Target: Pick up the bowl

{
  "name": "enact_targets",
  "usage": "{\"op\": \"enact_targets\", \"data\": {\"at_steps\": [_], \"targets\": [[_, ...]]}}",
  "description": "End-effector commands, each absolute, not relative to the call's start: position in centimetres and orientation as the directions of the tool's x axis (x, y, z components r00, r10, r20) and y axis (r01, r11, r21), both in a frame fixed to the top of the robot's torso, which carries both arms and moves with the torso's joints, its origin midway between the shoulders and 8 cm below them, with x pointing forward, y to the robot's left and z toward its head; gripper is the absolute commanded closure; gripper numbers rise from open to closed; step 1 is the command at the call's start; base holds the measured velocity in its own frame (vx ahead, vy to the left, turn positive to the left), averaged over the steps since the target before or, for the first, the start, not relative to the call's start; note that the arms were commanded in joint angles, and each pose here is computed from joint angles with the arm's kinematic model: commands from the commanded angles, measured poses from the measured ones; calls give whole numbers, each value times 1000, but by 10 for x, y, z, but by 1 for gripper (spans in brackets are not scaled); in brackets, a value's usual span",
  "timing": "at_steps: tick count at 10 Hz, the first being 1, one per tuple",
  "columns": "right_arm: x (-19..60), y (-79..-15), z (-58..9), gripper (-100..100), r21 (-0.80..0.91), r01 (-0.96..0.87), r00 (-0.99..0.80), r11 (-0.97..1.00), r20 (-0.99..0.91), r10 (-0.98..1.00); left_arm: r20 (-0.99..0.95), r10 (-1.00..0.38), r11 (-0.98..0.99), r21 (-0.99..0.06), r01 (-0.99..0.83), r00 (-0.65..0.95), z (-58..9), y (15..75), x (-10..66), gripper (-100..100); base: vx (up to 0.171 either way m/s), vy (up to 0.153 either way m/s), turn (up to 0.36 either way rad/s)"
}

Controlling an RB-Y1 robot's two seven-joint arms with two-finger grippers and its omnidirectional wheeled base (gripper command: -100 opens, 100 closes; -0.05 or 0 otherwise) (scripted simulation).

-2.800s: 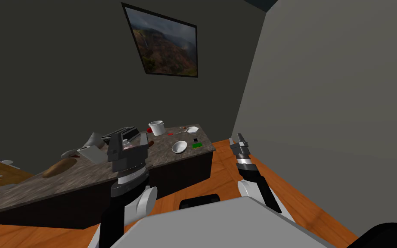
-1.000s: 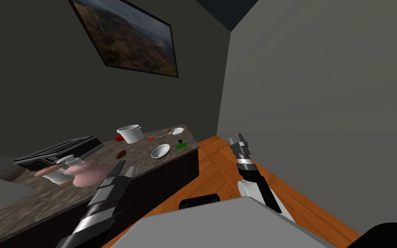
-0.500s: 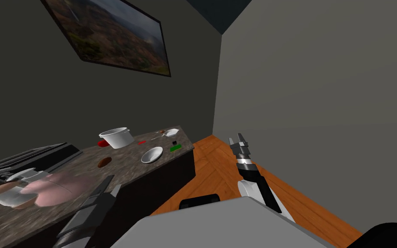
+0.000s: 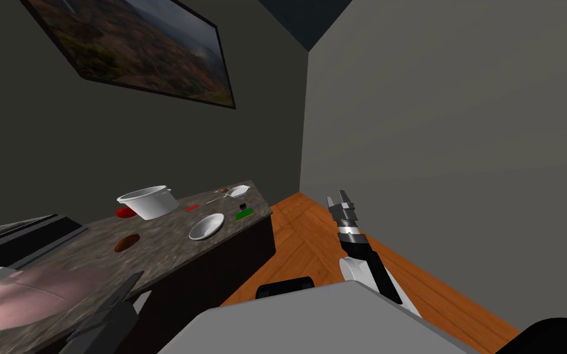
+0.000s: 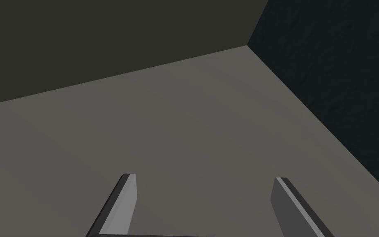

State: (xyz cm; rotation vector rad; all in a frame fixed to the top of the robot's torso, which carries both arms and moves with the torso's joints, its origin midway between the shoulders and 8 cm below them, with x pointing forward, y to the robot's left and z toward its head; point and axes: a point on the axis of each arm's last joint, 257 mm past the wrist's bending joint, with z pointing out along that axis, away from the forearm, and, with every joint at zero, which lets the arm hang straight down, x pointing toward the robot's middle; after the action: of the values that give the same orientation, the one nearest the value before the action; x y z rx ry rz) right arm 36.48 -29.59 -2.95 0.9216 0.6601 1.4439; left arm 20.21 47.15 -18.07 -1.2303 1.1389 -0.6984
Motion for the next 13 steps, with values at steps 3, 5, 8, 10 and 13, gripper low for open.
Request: {"op": "enact_targets", "data": {"at_steps": [3, 5, 8, 10, 13], "targets": [[365, -296, -29, 0, 841, -531, 56, -99, 151, 987, -304, -887, 208, -935, -286, 347, -200, 500, 163, -100, 18, -40, -139], [365, -296, -29, 0, 841, -531, 56, -99, 151, 987, -313, -879, 178, -915, -361, 359, -212, 517, 138, -100, 36, -45, -158], [365, -296, -30, 0, 841, -531, 56, -99, 151, 987, -332, -864, 119, -864, -489, 377, -228, 546, 91, -100, 37, -42, -155], [365, -296, -30, 0, 842, -531, 56, -98, 151, 987, -339, -857, 82, -834, -546, 388, -234, 559, 67, -100, 41, -28, -136], [365, -296, -30, 0, 841, -531, 56, -99, 151, 987, -344, -849, 36, -796, -604, 402, -238, 572, 39, -100, 43, -24, -127]]}}
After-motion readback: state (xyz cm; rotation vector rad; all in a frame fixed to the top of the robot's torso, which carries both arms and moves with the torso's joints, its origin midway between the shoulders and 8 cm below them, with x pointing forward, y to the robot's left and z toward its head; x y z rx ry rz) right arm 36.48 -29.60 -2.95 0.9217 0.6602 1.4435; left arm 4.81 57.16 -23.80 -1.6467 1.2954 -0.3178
